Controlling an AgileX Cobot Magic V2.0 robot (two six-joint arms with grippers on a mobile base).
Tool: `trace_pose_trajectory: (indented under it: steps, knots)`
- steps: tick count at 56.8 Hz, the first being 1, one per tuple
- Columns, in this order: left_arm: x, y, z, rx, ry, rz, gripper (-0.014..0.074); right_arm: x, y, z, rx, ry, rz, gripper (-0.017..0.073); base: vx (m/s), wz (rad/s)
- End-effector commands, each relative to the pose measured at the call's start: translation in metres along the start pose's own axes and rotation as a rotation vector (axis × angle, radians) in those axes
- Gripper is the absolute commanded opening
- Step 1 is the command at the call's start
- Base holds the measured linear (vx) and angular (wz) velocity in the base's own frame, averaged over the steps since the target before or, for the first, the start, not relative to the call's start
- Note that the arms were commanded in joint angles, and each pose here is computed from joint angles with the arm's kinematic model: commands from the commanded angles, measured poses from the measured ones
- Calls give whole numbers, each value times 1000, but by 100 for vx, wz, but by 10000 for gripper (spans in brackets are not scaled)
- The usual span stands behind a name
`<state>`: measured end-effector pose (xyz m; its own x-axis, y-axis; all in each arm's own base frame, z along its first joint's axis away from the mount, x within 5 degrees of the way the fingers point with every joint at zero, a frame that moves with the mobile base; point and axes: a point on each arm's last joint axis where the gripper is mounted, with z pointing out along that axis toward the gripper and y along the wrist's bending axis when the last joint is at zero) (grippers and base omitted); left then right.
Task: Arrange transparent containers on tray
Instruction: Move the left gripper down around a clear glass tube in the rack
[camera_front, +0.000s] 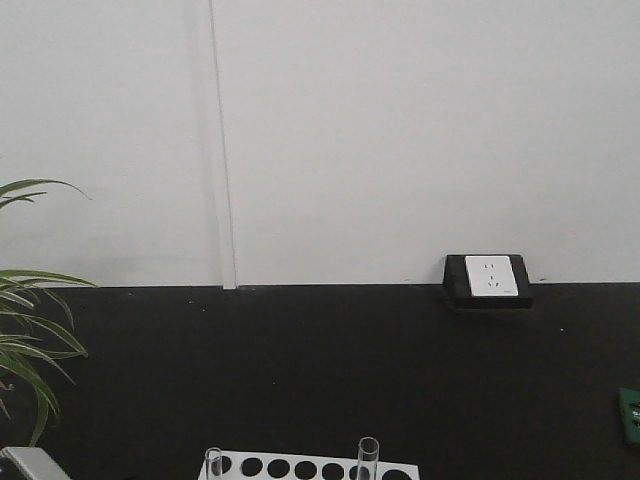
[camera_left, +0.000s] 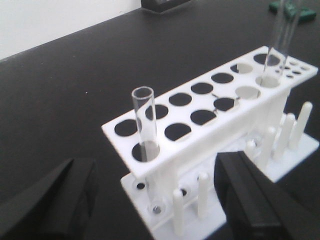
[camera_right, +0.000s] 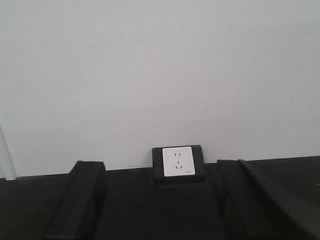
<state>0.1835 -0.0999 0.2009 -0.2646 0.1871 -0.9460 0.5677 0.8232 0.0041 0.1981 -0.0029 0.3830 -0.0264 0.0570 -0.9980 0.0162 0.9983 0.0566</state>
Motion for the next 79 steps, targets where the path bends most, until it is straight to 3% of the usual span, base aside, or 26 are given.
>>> trace_pose_trajectory:
  steps: [1, 11, 15, 22, 26, 45, 60, 79]
  knots:
    - [-16, -1, 10, 34, -180, -45, 594, -23, 1, -4, -7, -140, -15, 501, 0, 0]
    - [-3, -2, 31, 67, -230, -56, 594, -23, 1, -4, -7, -140, -14, 501, 0, 0]
    - [2, 2, 38, 39, -253, -46, 594, -23, 1, -4, -7, -140, -14, 501, 0, 0]
    - [6, 11, 42, -54, -286, -87, 594, -23, 1, -4, -7, -142, -14, 501, 0, 0]
    - [7, 12, 44, -65, -294, -87, 594, -23, 1, -4, -7, -143, -14, 501, 0, 0]
    - [2, 11, 46, -41, -312, -61, 594, -26, 1, -5, -11, -176, -14, 501, 0, 0]
    - [-13, 12, 65, -25, -276, -1, 594, -26, 1, -5, -11, -177, -14, 501, 0, 0]
    - [-2, 13, 79, -10, -265, -17, 547, -26, 1, -5, -11, -177, -10, 501, 0, 0]
